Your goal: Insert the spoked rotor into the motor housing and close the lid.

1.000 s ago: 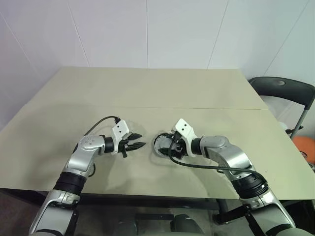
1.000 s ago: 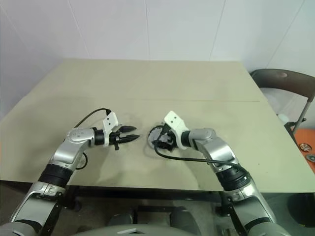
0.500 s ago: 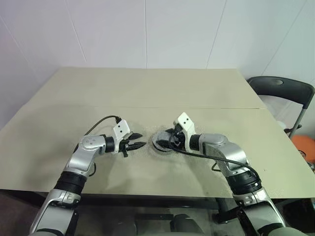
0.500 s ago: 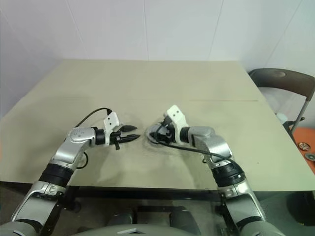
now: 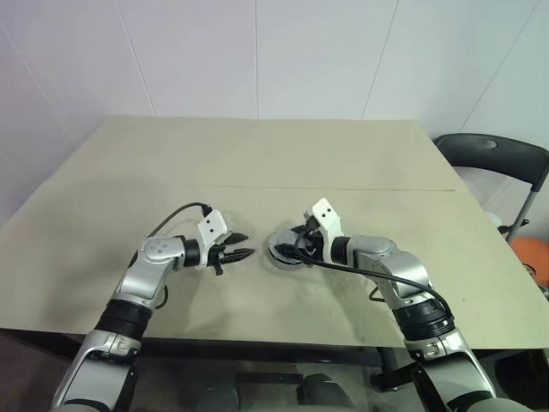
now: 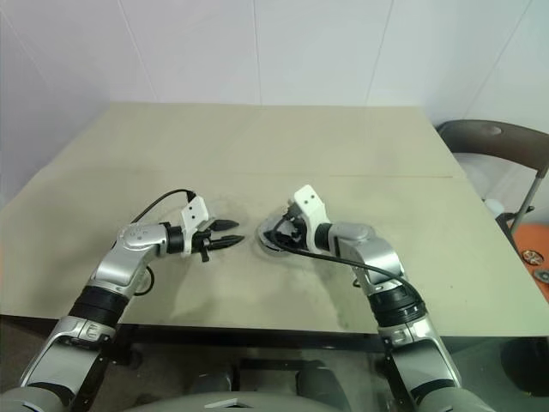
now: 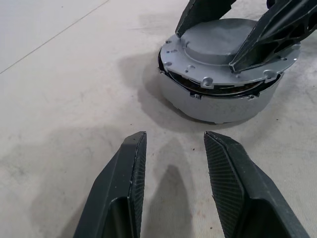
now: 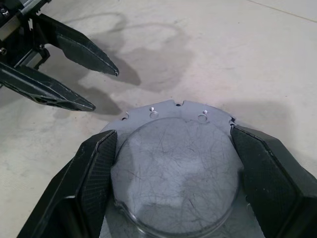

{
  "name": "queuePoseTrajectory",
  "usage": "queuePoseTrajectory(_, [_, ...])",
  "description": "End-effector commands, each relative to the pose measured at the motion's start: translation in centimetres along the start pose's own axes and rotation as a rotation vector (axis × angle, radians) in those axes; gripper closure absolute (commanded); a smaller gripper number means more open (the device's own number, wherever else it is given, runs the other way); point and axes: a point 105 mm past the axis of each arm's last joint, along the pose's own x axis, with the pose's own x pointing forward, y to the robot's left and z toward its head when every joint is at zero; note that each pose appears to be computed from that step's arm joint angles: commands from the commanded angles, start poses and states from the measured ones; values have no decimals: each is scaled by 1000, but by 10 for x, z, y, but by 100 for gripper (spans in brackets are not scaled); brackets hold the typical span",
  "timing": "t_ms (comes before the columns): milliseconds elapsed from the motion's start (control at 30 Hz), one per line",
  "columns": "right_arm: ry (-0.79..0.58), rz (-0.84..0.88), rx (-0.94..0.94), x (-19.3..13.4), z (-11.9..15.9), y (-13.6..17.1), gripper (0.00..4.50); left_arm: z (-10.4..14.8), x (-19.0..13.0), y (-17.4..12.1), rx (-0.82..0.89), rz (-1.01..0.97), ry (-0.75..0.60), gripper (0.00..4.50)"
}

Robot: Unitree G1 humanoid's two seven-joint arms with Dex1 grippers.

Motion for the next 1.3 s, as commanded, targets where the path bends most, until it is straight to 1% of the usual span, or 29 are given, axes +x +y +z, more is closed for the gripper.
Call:
queuePoseTrajectory(33, [-35,-38,-17,-6,9,-3,119,9,-3,3,38,9,-22,256])
queuePoseTrajectory(300, [-55,-68,13,-8,7,-1,119,9,-3,3,40,8,-19,256])
queuePoseTrajectory(500, [-98,-195,-2,-10,15,-17,119,10,-2,3,45,4,-17,256])
queuePoseTrajectory(633, [-120,-192,-12,-8,20,-16,119,8,-2,3,43,2,-12,256])
queuePoseTrajectory(767, [-130,-263,-47,-9,24,-26,119,8,-2,3,42,5,-14,256])
queuePoseTrajectory(967, [-123,-155,-26,-7,21,-10,119,6,-2,2,39,5,-11,256])
queuePoseTrajectory(1133, [-112,-148,-38,-8,19,-9,119,6,-1,2,38,2,-9,256])
queuePoseTrajectory(1300, [-73,-115,-94,-8,15,-5,119,5,-1,3,43,3,-6,256])
